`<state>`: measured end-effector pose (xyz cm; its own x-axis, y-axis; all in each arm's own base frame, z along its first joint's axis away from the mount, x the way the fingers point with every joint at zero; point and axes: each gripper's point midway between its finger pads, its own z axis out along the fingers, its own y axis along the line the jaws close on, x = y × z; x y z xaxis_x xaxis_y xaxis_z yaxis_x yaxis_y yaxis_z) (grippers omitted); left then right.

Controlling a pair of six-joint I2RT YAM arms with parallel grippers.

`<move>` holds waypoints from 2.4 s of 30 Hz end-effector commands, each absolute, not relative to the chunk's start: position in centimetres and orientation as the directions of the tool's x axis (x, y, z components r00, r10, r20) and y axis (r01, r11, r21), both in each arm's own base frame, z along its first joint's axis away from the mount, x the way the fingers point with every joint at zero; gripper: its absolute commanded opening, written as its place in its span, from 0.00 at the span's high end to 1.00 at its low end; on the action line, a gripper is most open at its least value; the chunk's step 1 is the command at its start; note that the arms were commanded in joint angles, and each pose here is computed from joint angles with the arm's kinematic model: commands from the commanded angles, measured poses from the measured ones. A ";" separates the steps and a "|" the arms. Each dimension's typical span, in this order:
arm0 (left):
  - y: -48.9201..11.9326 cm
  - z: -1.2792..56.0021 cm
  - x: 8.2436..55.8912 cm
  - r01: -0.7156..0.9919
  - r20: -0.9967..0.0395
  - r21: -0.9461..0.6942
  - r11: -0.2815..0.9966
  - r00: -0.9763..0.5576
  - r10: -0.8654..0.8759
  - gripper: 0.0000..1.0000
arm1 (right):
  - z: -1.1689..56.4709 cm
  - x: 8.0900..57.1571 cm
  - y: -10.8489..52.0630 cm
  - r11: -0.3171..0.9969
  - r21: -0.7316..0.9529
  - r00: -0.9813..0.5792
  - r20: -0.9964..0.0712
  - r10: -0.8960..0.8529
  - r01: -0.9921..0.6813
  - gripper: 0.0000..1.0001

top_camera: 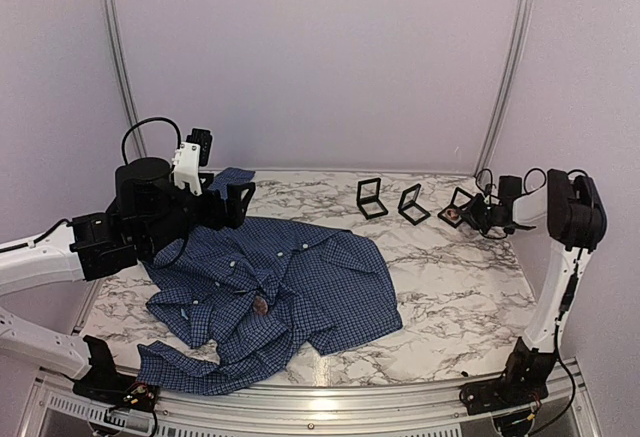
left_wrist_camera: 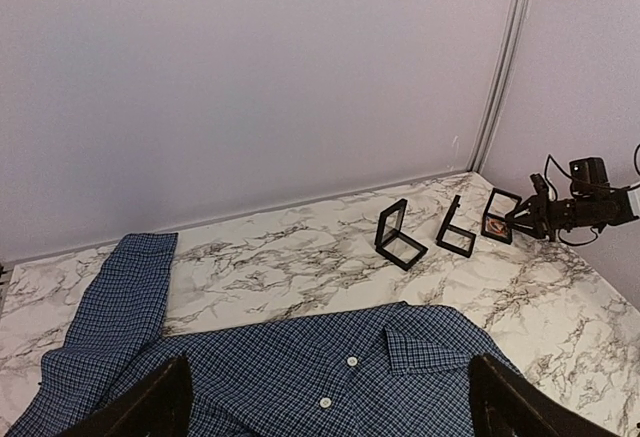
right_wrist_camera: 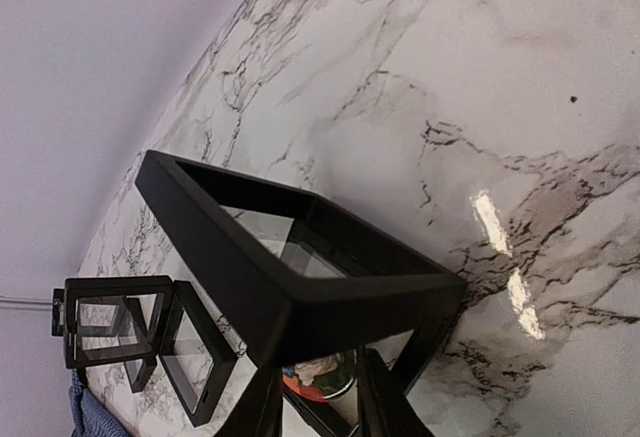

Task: Remove the brooch from the garment
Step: Place the brooch in the brooch box, then pick up the crumpled clothing from the center of the board.

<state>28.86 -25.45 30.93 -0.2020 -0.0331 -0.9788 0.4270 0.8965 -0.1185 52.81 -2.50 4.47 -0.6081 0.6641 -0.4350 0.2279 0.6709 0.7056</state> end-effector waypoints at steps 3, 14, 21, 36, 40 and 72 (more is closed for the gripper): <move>-25.6 31.5 29.0 0.429 -0.976 -0.147 0.891 -0.211 -0.060 0.01 | 7.1 52.7 -2.9 0.717 0.659 -0.585 -0.497 0.641 0.226 0.74; -25.7 30.2 29.1 0.412 -0.959 -0.212 0.886 -0.262 -0.108 0.01 | 9.9 49.6 -0.1 0.781 0.598 -0.597 -0.564 0.571 0.182 0.63; -25.1 28.2 28.9 0.368 -0.933 -0.274 0.888 -0.325 -0.153 0.01 | 12.4 46.7 7.3 0.845 0.534 -0.647 -0.638 0.418 0.021 0.51; -20.9 18.6 26.3 0.190 -0.820 -0.341 0.921 -0.539 -0.193 0.01 | 16.3 39.0 27.5 0.792 0.419 -0.668 -0.744 0.018 -0.445 0.44; -20.3 16.3 25.3 0.155 -0.775 -0.384 0.910 -0.589 -0.227 0.01 | 16.7 35.5 33.4 0.735 0.358 -0.639 -0.758 -0.131 -0.576 0.43; -22.7 6.1 21.7 0.216 -0.580 -0.335 0.917 -0.814 -0.021 0.09 | 8.1 24.6 47.5 0.595 0.061 -0.506 -0.599 -0.621 -0.802 0.39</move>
<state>21.80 -21.73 5.81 -0.8118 -0.0536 -0.5814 0.1784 0.9254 -0.3344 24.14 47.16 8.49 -0.4991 -0.6140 -0.6115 -0.8131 0.5759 0.0853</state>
